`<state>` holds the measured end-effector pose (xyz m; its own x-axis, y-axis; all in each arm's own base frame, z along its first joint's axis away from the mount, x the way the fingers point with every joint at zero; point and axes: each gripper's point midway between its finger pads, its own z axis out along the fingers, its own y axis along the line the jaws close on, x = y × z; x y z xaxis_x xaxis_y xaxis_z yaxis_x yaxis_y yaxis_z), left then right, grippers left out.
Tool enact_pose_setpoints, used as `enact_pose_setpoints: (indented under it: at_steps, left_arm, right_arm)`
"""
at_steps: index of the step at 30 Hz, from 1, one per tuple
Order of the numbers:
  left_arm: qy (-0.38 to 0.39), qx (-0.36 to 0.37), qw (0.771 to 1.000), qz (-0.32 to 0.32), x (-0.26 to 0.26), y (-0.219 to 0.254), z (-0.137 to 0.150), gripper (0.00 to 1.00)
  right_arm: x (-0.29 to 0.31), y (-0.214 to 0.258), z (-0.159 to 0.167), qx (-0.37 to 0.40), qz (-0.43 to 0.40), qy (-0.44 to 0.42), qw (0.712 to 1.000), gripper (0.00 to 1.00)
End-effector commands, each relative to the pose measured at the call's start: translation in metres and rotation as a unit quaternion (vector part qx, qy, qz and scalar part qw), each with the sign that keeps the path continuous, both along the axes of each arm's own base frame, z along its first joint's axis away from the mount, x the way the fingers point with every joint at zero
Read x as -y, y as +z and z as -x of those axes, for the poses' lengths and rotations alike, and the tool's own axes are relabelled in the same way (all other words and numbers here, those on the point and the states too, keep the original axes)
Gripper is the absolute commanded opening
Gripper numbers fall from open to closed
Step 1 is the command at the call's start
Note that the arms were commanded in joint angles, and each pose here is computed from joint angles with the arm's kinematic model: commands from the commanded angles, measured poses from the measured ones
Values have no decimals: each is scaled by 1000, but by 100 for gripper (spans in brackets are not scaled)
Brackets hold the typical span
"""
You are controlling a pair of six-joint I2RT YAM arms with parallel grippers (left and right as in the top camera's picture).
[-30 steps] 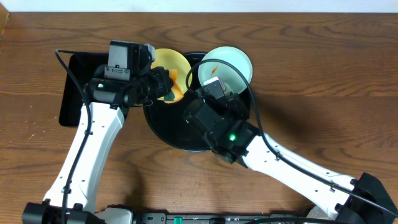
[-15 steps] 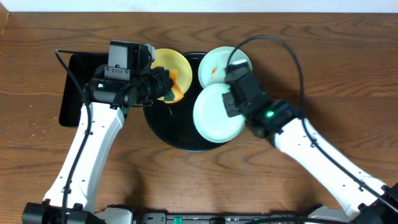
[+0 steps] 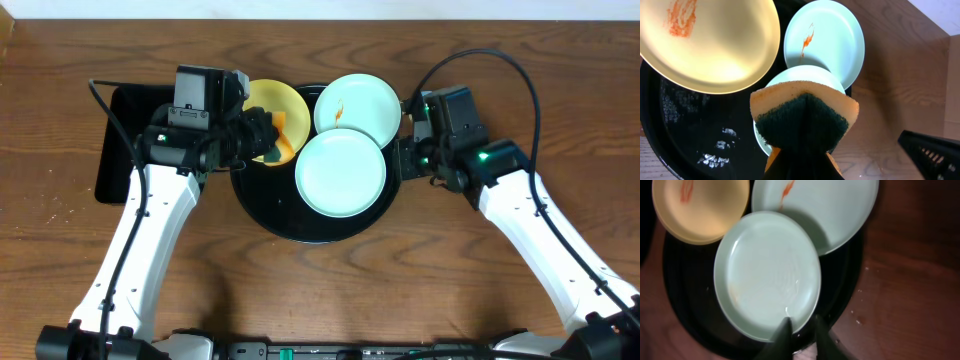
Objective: Clean dirty plates on tray and stack at the side
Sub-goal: 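Carry the cleaned green plate right off the tray and set it on the table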
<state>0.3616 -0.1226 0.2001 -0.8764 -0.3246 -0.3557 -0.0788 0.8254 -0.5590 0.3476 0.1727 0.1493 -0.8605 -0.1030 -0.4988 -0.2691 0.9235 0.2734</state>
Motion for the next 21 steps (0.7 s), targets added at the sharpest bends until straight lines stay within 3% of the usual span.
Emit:
enact_pose_setpoints:
  at_steps: [1,3,4,10,21]
  left_arm:
    - [-3,0,1000,-1,0,-1,0,8]
    - [-3,0,1000,-1,0,-1,0,8]
    - [-3,0,1000,-1,0,-1,0,8]
    - [-3,-3,1000,-2,-1,-2,1,8]
    - [-3,-3,1000,-2,-1,-2,1,7]
  right_arm:
    - [-3,-19,3,-42,-10,-11,999,44]
    - [-3,-33,3,-65,-8,-22,998,58]
    - [-3,-40,2,-76,-7,-29,997,59]
    - [-13,-83,1,-130,-15,-25,991,62]
    - [-26,-133,-9,-160,-28,-10,987,64]
